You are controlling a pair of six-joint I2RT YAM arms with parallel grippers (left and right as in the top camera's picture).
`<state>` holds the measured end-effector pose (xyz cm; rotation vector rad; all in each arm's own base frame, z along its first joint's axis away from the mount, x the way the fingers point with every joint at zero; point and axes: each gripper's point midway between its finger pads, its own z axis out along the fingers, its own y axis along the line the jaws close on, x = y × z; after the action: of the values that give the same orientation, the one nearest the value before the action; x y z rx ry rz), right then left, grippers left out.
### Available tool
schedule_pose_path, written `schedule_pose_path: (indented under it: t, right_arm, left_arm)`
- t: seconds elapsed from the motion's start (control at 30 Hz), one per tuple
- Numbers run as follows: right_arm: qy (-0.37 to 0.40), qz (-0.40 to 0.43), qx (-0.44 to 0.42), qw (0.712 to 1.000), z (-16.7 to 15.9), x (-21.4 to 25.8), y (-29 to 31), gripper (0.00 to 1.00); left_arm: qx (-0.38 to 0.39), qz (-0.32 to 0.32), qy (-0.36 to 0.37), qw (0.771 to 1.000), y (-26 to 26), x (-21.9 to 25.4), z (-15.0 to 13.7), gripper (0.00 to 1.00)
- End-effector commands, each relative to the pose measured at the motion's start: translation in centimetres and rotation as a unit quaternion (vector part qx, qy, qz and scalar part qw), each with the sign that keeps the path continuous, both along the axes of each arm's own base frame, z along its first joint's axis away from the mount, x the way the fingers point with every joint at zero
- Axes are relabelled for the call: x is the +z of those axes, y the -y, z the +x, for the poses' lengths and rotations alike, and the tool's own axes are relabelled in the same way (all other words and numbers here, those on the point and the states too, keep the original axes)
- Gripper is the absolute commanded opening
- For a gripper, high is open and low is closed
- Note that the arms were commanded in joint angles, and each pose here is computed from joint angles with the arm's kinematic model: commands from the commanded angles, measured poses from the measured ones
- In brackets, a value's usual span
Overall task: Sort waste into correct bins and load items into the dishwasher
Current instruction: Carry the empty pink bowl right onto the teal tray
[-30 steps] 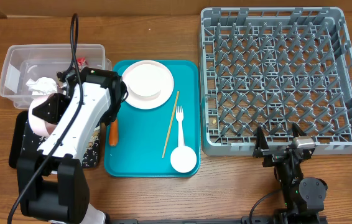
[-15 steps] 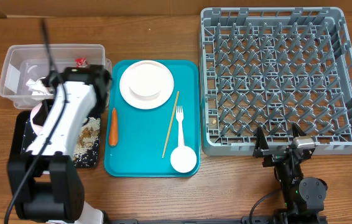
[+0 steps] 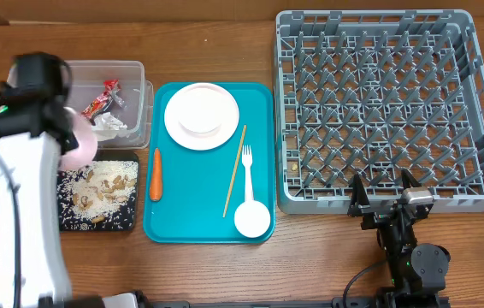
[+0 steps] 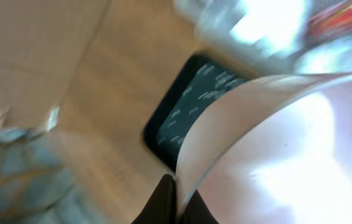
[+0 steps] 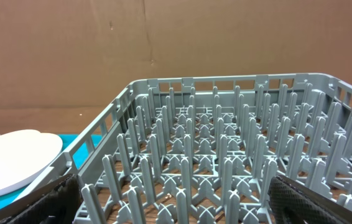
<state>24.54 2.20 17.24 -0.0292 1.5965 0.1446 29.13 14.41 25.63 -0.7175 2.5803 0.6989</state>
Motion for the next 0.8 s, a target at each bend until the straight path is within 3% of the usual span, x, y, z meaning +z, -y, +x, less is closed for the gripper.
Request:
schedule_pose_path:
  t: [0.0,0.1,0.2,0.3,0.63,0.77]
  right_arm:
    - [0.001,-0.002,0.0,1.0,0.0,-0.2,0.0,1.0]
    - [0.001,-0.002,0.0,1.0,0.0,-0.2,0.0,1.0]
    - [0.001,-0.002,0.0,1.0,0.0,-0.2,0.0,1.0]
    - [0.001,-0.002,0.0,1.0,0.0,-0.2,0.0,1.0]
    - [0.001,-0.002,0.0,1.0,0.0,-0.2,0.0,1.0]
    - [0.001,-0.002,0.0,1.0,0.0,-0.2,0.0,1.0]
  left_arm:
    - [-0.151,-0.102,0.084,0.98,5.2,3.5,2.0,0.04]
    - [-0.306,-0.191,0.147,0.921,11.1,5.8,3.4,0.04]
    - [-0.366,-0.265,0.181,0.873,14.8,6.9,3.7,0.04]
    - [-0.395,-0.32,0.183,0.841,17.2,6.7,4.0,0.04]
    - [-0.441,-0.372,0.085,0.812,23.1,-1.5,4.9,0.04]
    - [-0.423,-0.359,0.042,0.831,23.8,-5.2,5.0,0.04]
